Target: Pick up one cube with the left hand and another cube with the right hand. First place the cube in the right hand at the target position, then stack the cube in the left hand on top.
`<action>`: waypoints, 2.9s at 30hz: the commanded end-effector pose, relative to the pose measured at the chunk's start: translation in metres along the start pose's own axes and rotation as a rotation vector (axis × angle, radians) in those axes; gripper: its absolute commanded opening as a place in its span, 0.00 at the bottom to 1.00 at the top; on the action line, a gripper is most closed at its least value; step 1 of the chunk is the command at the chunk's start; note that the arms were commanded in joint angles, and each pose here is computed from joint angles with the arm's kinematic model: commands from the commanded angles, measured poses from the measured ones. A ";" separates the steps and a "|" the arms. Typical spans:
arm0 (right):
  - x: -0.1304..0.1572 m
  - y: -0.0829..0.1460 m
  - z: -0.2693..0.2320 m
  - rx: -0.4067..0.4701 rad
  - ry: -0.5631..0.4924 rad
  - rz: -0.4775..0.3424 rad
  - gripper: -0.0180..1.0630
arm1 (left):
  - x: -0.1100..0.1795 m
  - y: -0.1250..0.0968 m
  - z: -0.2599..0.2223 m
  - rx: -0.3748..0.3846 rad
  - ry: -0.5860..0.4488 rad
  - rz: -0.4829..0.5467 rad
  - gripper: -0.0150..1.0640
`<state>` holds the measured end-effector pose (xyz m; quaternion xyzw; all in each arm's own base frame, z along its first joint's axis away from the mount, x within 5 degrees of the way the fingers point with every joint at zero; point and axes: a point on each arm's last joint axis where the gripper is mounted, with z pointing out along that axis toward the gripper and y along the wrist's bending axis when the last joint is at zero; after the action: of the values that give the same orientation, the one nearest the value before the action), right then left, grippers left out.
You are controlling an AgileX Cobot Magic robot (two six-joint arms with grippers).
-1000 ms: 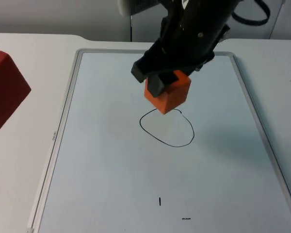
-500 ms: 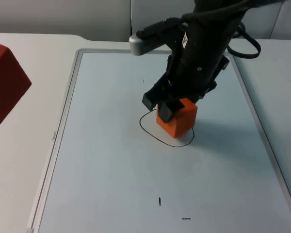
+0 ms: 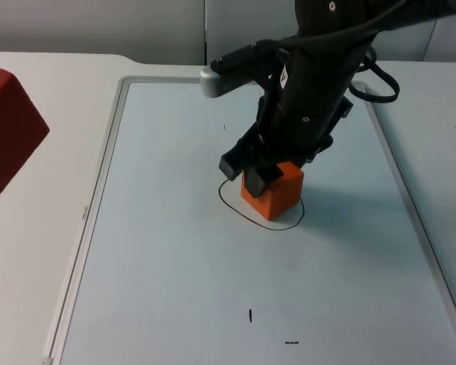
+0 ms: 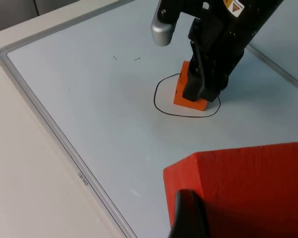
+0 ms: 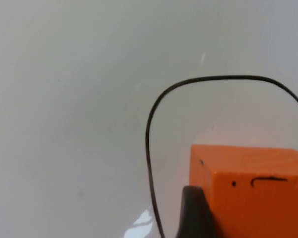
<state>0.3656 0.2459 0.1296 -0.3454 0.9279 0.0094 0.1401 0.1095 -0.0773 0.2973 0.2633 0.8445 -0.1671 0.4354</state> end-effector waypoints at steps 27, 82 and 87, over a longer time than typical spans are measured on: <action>-0.015 -0.007 -0.139 0.006 -0.317 0.019 0.94 | 0.000 -0.001 -0.001 0.003 -0.018 0.005 0.21; 0.315 0.026 -0.334 0.083 -0.959 -0.037 0.94 | -0.120 -0.008 0.258 0.162 0.379 0.172 0.21; 0.315 0.026 -0.334 0.083 -0.959 -0.037 0.94 | -0.119 -0.016 0.280 0.185 0.397 0.198 0.21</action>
<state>0.0366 0.0272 0.3655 -0.3151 0.7519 0.1288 0.5645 0.3390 -0.2641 0.2369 0.4063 0.8679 -0.1410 0.2487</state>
